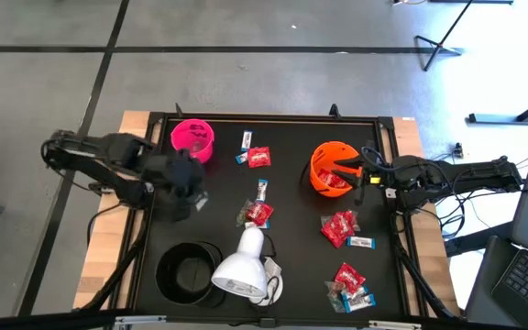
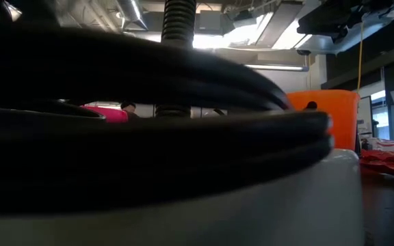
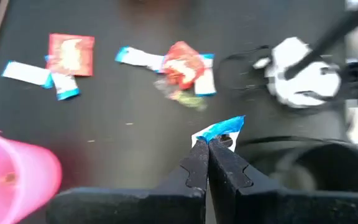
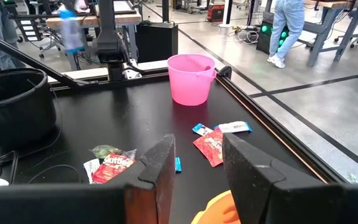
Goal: Sort candy
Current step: Put the white chocolate into the black bucket, then put the orange gummy into the pink bucket
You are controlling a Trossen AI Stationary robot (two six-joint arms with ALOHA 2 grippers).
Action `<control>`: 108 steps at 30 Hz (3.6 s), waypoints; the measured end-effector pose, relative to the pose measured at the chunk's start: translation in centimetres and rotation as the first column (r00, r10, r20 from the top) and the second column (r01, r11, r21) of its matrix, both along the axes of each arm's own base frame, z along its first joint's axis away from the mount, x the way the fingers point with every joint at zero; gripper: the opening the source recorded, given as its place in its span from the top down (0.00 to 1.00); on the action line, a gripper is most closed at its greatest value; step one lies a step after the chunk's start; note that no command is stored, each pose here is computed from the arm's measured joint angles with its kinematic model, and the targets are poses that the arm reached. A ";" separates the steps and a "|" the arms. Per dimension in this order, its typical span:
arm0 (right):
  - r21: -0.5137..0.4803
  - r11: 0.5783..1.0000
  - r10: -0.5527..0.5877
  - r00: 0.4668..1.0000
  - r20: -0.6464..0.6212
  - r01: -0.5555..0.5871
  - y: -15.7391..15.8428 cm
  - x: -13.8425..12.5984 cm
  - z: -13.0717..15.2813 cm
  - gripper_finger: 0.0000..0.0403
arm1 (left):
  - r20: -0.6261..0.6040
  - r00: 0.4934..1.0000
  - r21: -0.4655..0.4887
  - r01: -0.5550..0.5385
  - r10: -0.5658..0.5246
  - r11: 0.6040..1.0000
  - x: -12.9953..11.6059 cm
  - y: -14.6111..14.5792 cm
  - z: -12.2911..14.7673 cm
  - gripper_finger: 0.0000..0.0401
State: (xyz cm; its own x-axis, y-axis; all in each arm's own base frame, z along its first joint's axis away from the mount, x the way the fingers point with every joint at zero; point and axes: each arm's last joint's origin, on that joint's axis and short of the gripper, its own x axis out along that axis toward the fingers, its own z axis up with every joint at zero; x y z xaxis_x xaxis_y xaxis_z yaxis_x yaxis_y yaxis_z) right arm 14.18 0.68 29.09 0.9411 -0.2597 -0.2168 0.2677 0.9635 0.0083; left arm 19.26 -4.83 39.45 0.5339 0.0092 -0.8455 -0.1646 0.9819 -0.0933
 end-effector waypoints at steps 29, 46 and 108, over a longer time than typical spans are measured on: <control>0.082 0.996 -0.021 0.999 0.025 0.019 0.0 0.0 0.0 0.67 | -0.242 0.970 -0.288 -0.078 0.006 0.954 -0.4 -13.0 -4.1 0.85; 0.104 0.995 -0.015 0.999 0.029 0.012 0.0 0.0 0.0 0.67 | 0.011 1.000 0.034 0.018 -0.019 0.999 -1.7 -8.6 -1.7 0.67; 0.099 0.971 -0.221 0.974 0.039 0.217 -0.5 -0.2 0.0 0.67 | 0.244 0.917 0.269 0.248 -0.315 0.931 9.3 5.3 -22.0 0.67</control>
State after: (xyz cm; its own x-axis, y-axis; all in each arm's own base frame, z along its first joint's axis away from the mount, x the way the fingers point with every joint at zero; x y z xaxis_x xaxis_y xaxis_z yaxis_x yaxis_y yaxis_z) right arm 14.00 0.15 29.06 0.8737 -0.4415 -0.2042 0.4692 0.8757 0.1142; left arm 28.58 0.45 17.45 0.7554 -0.0021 -0.6553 0.1213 0.9832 0.1367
